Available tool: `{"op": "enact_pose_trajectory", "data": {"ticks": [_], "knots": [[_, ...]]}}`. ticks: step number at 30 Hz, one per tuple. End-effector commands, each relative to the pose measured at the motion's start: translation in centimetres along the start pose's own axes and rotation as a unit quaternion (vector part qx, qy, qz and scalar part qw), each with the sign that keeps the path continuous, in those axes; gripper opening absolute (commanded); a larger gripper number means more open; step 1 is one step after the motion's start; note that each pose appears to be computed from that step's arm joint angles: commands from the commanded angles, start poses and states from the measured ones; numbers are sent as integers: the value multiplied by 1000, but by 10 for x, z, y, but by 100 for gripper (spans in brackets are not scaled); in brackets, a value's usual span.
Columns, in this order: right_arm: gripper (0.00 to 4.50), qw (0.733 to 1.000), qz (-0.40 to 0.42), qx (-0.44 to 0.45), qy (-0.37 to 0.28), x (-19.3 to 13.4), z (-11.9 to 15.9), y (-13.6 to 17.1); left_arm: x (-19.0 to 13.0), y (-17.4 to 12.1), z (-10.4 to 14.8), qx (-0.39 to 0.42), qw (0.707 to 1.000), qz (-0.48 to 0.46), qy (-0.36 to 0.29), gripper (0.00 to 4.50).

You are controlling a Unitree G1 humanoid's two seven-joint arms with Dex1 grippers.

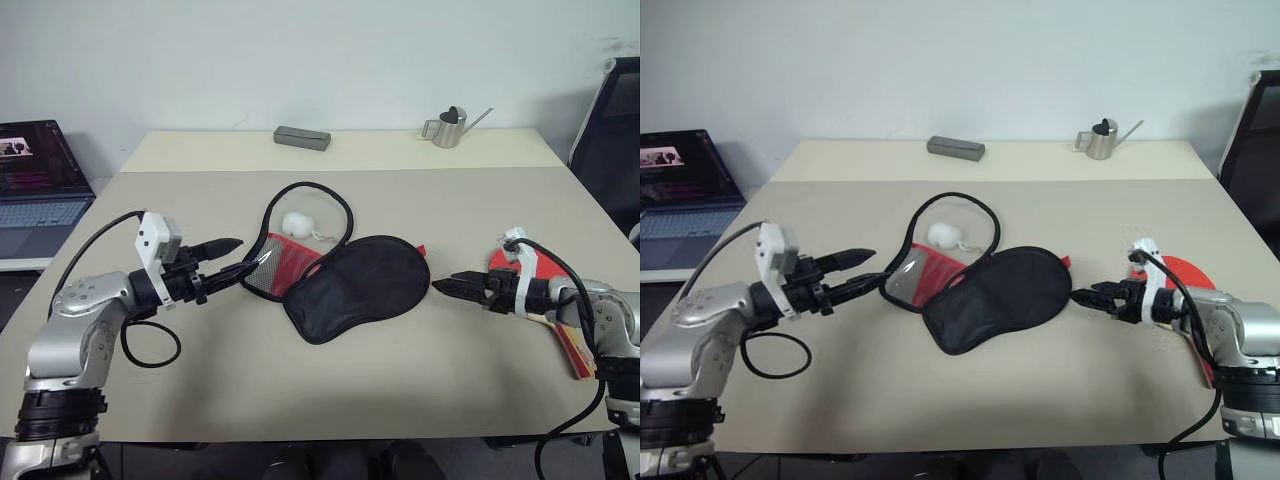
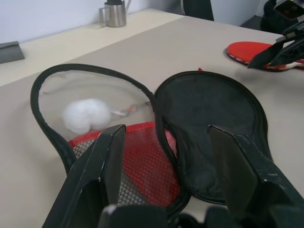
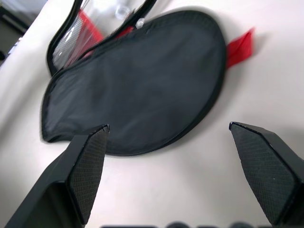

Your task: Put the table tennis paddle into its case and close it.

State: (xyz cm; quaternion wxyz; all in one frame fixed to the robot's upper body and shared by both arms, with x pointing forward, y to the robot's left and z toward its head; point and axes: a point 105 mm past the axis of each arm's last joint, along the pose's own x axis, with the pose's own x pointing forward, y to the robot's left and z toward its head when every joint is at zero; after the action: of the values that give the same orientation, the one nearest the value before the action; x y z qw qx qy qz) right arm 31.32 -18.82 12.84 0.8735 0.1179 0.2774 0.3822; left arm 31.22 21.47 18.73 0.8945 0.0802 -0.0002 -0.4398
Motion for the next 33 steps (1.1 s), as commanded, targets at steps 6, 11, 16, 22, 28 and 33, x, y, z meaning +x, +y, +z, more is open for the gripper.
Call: {"op": "enact_pose_trajectory", "data": {"ticks": [6,11,16,22,28,33], "knots": [[445,1000,19,-5,-4,7,-4,17,6,-14,16,18,999,-42,-14,299],[445,1000,20,8,1,18,-14,18,3,-25,5,9,997,-72,6,299],[445,1000,23,16,5,30,-18,22,5,-26,2,5,997,-76,7,299],[445,999,37,23,2,45,-15,30,7,-29,1,1,996,-87,6,299],[445,997,58,39,-19,56,0,39,7,-35,0,-5,994,-110,11,299],[445,997,42,59,-33,62,7,35,4,-37,-1,-6,993,-115,15,299]]}}
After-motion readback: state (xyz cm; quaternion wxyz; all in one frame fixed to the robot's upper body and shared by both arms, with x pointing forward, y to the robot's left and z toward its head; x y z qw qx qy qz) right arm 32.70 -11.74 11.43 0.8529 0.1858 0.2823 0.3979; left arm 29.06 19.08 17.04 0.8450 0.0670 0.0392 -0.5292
